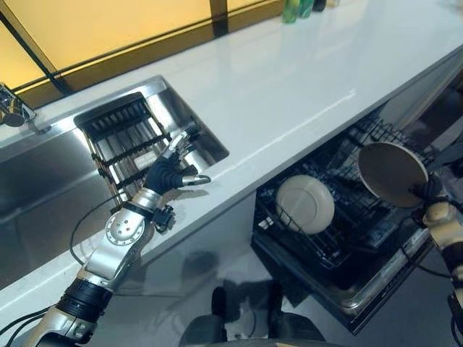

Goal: Pick up plates and place into dishwasher.

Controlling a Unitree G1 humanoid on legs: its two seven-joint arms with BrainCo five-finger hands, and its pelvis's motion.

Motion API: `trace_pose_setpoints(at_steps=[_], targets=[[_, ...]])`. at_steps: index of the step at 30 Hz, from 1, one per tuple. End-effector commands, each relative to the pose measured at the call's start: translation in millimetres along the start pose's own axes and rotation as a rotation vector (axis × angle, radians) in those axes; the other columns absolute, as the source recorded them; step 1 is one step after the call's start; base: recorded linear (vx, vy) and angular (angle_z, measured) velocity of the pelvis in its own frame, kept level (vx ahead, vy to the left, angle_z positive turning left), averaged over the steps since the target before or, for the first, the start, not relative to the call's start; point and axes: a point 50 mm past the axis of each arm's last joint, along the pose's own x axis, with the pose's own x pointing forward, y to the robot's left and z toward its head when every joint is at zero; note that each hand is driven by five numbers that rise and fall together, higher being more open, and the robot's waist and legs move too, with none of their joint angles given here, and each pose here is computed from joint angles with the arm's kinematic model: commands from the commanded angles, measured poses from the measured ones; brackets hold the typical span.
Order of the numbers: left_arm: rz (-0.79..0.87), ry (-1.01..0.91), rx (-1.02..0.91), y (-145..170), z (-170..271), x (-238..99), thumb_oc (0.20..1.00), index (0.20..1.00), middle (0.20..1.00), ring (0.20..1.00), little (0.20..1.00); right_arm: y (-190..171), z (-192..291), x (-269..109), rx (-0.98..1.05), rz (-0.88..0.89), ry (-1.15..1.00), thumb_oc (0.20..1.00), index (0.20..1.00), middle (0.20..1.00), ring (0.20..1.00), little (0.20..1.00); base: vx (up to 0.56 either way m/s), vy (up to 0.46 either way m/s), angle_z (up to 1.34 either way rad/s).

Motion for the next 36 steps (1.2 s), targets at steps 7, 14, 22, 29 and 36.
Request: trace_pose_setpoints(at_steps=[7, 14, 22, 29, 36], targets=[[-0.05, -0.255, -0.016, -10, 48, 28, 1.0, 1.0, 1.0, 1.0, 1.0, -45, 61, 15, -0.023, -0.067, -0.114, 0.2, 0.2, 0.2, 0.2, 0.2, -0.06, -0.037, 0.09], [-0.031, -0.28, 0.006, -5, 53, 33, 1.0, 1.0, 1.0, 1.0, 1.0, -41, 78, 15, -0.071, 0.007, -0.168, 0.2, 0.2, 0.2, 0.2, 0.2, -0.05, -0.008, 0.05], [-0.049, -0.302, 0.017, -4, 59, 38, 1.0, 1.0, 1.0, 1.0, 1.0, -22, 81, 13, -0.084, 0.22, -0.193, 0.2, 0.2, 0.2, 0.2, 0.2, -0.01, 0.0, -0.01], [-0.052, -0.309, 0.024, -4, 63, 43, 1.0, 1.0, 1.0, 1.0, 1.0, -20, 83, 14, 0.131, 0.229, -0.154, 1.0, 1.0, 1.0, 1.0, 1.0, 0.0, 0.0, 0.0], [-0.046, -0.303, 0.016, -1, 61, 37, 1.0, 1.0, 1.0, 1.0, 1.0, -26, 76, 14, 0.367, 0.161, -0.138, 1.0, 1.0, 1.0, 1.0, 1.0, 0.0, 0.015, 0.0]])
